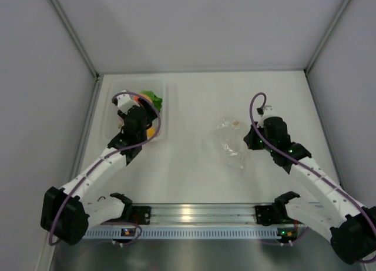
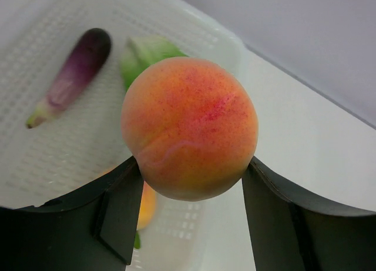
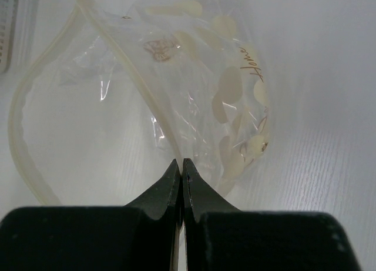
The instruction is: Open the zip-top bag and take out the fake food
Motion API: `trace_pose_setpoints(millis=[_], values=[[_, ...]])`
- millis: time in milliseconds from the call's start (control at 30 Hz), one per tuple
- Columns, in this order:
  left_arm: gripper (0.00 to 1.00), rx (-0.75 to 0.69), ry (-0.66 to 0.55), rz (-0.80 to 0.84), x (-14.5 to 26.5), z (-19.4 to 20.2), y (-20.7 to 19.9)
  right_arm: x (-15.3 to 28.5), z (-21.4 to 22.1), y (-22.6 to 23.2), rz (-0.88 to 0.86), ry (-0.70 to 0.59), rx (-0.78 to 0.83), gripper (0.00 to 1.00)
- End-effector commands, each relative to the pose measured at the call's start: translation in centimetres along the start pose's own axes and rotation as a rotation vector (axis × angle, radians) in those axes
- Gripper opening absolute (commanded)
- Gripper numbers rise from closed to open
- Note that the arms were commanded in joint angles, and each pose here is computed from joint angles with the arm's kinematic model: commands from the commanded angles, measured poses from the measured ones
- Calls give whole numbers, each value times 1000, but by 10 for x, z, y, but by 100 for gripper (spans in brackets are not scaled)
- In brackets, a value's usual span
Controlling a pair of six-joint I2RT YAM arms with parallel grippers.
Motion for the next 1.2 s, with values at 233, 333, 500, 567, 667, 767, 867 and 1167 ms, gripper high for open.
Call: trace_pose_setpoints(millis=[233, 333, 500, 567, 667, 767, 867, 1167], values=[[17, 23, 120, -412, -41, 15, 70, 0, -8, 6, -75, -66, 8, 0], [48, 41, 187, -429, -51, 23, 85, 2, -9, 7, -82, -70, 9, 0], [83, 45, 204, -423, -54, 23, 85, 4, -9, 7, -83, -73, 9, 0], [94, 51, 202, -408, -53, 20, 83, 5, -10, 7, -84, -77, 11, 0], [98, 54, 212, -380, -49, 15, 80, 6, -10, 7, -85, -78, 10, 0], [98, 66, 232, -322, -40, 8, 74, 8, -12, 8, -87, -76, 13, 0], [98, 89, 242, -202, -23, -3, 64, 12, -16, 10, -89, -90, 14, 0], [98, 38, 403, 74, 33, -13, 53, 28, -33, 13, -83, -121, 41, 0]])
Point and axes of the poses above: each gripper's point midway between its finger pads, its own x axis back along the fingers, its own y axis along the line the jaws close on, z = x × y, the point moved 10 cm from there along x, back along the fingers, and after that the axes turned 1 degree about -x, right-handed, at the moved point
